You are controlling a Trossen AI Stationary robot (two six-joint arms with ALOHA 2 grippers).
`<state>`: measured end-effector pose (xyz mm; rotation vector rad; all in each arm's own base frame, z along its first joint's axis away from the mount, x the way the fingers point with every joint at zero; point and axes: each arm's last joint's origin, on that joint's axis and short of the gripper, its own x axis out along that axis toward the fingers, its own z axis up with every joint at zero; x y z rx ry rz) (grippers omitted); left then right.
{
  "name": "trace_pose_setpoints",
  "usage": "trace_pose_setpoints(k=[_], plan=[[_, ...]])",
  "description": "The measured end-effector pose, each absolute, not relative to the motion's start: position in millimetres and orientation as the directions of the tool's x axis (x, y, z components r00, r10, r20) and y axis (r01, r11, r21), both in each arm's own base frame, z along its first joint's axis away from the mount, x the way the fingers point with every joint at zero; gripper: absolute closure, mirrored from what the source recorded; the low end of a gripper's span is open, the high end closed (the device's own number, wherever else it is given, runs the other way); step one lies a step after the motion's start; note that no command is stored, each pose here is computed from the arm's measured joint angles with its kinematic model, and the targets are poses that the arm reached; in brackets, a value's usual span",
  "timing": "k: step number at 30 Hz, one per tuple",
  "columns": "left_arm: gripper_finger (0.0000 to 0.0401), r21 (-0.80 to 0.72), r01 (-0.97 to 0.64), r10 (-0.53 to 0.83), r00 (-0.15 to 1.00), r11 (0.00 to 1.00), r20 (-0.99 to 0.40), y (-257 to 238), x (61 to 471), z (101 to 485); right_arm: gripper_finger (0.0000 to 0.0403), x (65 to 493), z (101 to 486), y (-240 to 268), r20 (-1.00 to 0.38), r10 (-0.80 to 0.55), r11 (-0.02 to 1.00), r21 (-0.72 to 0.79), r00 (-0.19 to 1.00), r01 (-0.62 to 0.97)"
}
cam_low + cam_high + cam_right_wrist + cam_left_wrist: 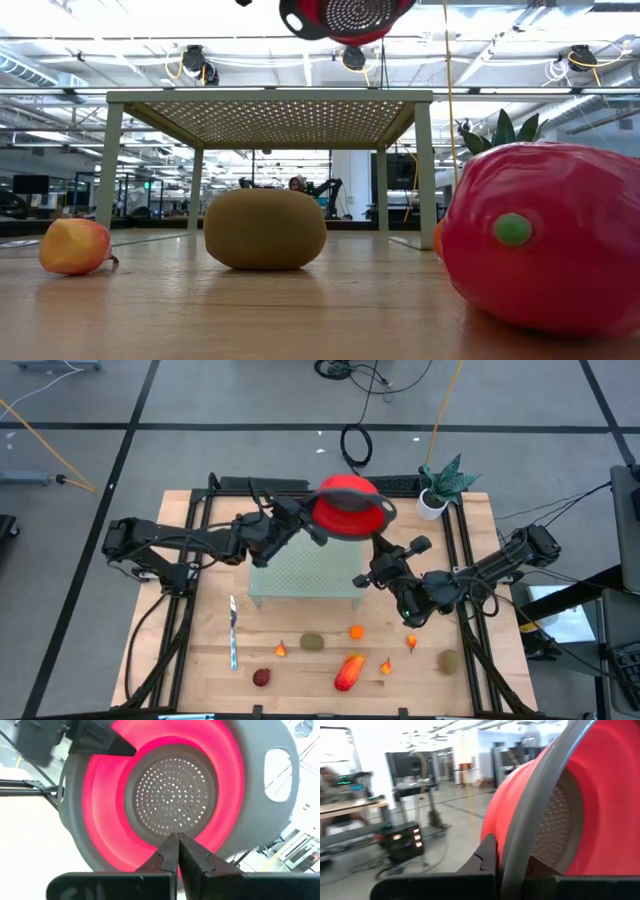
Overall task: Pick & Place Fruit
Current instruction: Put the strainer bowl on the shelf
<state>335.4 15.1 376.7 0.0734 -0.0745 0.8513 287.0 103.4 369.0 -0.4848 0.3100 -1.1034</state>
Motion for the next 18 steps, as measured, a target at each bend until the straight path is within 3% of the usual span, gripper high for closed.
trace_pose_setpoints(k=[11, 18], plan=[[0.0401, -0.195, -0.795, 0.801, 0.595, 0.574, -0.067, 35, 296, 384, 0.0403, 282, 342, 105, 0.002, -0.896, 0.368, -0.556, 0.444, 0.746], [0.0401, -0.360, -0.767, 0.750, 0.623, 0.531, -0.222, 41, 271, 379, 0.0403, 253, 336, 105, 0.059, -0.768, 0.546, -0.462, 0.638, 0.699]])
